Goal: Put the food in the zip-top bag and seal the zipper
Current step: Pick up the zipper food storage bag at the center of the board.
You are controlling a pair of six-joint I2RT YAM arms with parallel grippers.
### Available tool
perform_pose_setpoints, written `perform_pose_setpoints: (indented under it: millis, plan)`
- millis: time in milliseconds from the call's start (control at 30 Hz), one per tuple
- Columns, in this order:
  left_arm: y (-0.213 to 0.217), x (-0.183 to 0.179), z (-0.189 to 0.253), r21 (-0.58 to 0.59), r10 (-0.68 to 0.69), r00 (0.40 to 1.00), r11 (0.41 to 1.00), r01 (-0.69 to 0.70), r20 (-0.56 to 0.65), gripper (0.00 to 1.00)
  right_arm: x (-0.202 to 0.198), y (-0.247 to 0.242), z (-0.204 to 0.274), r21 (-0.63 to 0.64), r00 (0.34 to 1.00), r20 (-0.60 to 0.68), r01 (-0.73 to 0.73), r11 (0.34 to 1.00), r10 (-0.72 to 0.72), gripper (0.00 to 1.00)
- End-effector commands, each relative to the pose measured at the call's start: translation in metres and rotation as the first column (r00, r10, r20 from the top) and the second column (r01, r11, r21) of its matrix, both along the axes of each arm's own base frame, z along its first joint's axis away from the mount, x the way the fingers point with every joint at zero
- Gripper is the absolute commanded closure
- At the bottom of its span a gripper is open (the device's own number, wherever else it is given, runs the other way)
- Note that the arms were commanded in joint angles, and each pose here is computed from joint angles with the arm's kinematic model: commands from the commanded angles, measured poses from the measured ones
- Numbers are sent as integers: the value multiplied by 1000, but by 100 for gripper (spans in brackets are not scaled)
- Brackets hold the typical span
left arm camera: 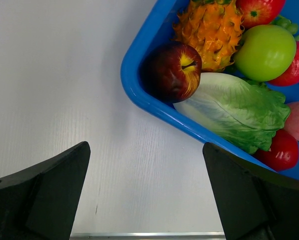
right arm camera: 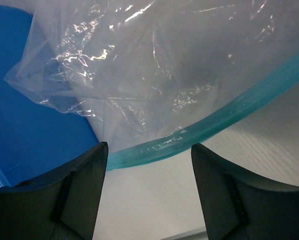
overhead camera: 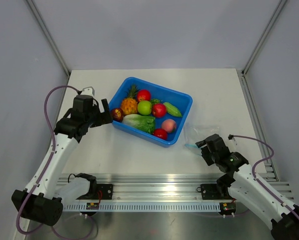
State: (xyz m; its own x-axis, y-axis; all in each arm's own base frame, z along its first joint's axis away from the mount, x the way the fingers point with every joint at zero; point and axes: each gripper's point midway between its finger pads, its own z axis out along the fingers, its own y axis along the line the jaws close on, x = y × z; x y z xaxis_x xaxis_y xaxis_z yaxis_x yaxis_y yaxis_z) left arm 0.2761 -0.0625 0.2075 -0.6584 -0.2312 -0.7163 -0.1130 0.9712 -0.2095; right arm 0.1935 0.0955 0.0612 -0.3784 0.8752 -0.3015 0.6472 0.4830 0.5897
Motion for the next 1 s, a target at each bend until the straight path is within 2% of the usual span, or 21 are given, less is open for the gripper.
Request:
perform_pose_setpoints:
  millis: [0, 33, 133, 167, 367, 500, 733, 967]
  plan:
    - [-8, 11, 22, -12, -16, 998, 1000, 17, 68, 1, 24, -5, 15, 21, 992, 98, 79, 997, -81, 26]
    - [-9, 11, 22, -11, -20, 998, 1000, 21, 67, 1, 26, -6, 15, 10, 992, 99, 76, 997, -76, 33]
    - [-13, 11, 20, -12, -28, 998, 1000, 29, 61, 1, 32, -10, 16, -16, 991, 105, 86, 996, -84, 44]
    - [-15, 11, 20, -12, -36, 998, 999, 36, 61, 1, 33, -11, 16, -22, 991, 104, 87, 996, -84, 51]
    - [-37, 8, 27, 5, -145, 988, 989, 145, 60, 1, 38, -16, 5, -33, 992, 80, 96, 995, -93, 70]
    - [-52, 5, 42, -1, -200, 974, 979, 202, 106, 1, 38, -14, 12, -12, 991, 99, 89, 996, -87, 98]
    - [-107, -3, 68, -46, -390, 908, 915, 401, 150, 1, 49, -11, 60, 10, 979, 188, 74, 997, -74, 100]
    - [-202, -21, 81, -152, -577, 789, 778, 610, 212, 7, 71, -10, 134, 35, 958, 258, 119, 992, -124, 100]
